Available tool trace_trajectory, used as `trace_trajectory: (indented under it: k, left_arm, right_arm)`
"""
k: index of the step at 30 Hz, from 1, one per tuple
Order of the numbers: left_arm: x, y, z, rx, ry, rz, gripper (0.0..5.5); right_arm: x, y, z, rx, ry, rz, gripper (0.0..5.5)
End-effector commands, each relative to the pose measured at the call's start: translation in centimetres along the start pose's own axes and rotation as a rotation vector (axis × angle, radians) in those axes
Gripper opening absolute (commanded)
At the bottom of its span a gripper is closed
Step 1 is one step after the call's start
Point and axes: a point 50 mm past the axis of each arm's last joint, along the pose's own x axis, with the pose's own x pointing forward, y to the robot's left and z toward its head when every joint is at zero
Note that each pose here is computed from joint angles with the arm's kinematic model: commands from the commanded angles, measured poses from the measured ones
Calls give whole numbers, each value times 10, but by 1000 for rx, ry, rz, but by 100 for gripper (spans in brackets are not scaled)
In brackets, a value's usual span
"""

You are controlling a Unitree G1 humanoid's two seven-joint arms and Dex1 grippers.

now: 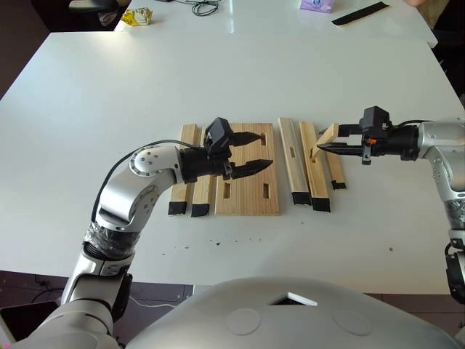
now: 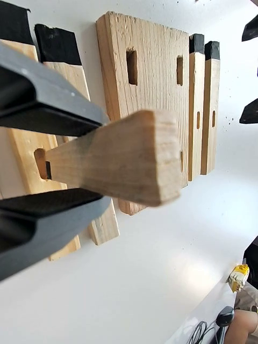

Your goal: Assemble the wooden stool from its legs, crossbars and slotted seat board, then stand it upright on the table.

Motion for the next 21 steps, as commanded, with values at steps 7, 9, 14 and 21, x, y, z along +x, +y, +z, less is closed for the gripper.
trace_trajectory:
  k: [7,9,14,21]
  left_arm:
    - [-5,1,2,12,26,-19,341]
    - [-6,1,2,14,29,-23,341]
    - [-7,3,4,21,35,-28,341]
    - [-8,1,3,19,32,-15,341]
  right_arm:
    - [4,5,-8,-8,14,2,131]
    - [4,8,-11,0,18,2,131]
    - [2,9,-14,-1,21,-13,131]
    - [0,0,-3,-36,11,-25,131]
